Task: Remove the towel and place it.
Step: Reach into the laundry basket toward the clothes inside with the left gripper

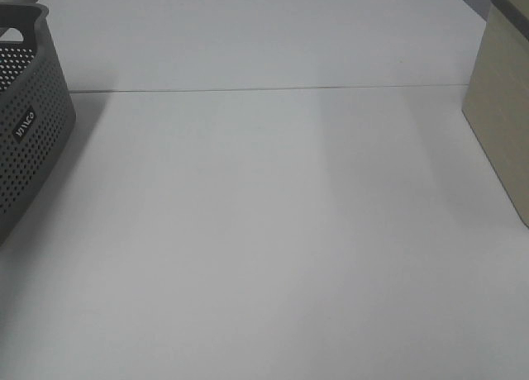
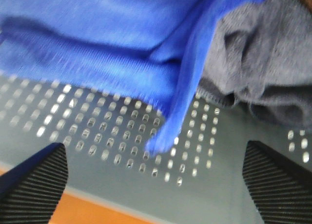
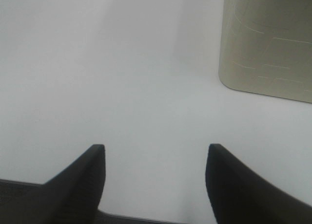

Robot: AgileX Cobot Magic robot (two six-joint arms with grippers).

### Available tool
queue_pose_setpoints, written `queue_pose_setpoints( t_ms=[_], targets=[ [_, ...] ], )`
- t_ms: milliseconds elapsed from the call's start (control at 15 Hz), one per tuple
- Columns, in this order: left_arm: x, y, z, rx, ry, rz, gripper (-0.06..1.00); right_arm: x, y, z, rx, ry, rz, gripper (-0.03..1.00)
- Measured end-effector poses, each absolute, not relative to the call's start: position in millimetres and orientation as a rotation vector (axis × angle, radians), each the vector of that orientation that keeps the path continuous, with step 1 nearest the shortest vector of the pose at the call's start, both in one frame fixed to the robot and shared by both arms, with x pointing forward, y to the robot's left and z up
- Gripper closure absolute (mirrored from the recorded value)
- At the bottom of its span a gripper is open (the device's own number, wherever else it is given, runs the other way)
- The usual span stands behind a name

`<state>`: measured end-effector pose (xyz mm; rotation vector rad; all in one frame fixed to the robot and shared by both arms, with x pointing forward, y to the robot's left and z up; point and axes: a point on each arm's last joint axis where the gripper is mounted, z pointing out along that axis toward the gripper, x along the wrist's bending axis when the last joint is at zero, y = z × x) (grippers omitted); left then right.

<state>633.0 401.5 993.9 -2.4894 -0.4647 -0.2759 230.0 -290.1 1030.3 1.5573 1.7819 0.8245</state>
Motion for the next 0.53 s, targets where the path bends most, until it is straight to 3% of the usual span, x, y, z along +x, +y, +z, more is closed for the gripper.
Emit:
queue_pose_setpoints(
  t_ms=[267,533],
  targets=[
    [643.6,392.5,969.3,-2.483,-0.408,-0.251,0.06,230.0,-290.1,1030.3,1.557,1.782,0.825,0.36],
    [644.7,390.6,959.9,-2.491,-0.408,-0.218,0.27,230.0,-290.1,1030.3,1.557,1.782,0.825,0.36]
  ],
)
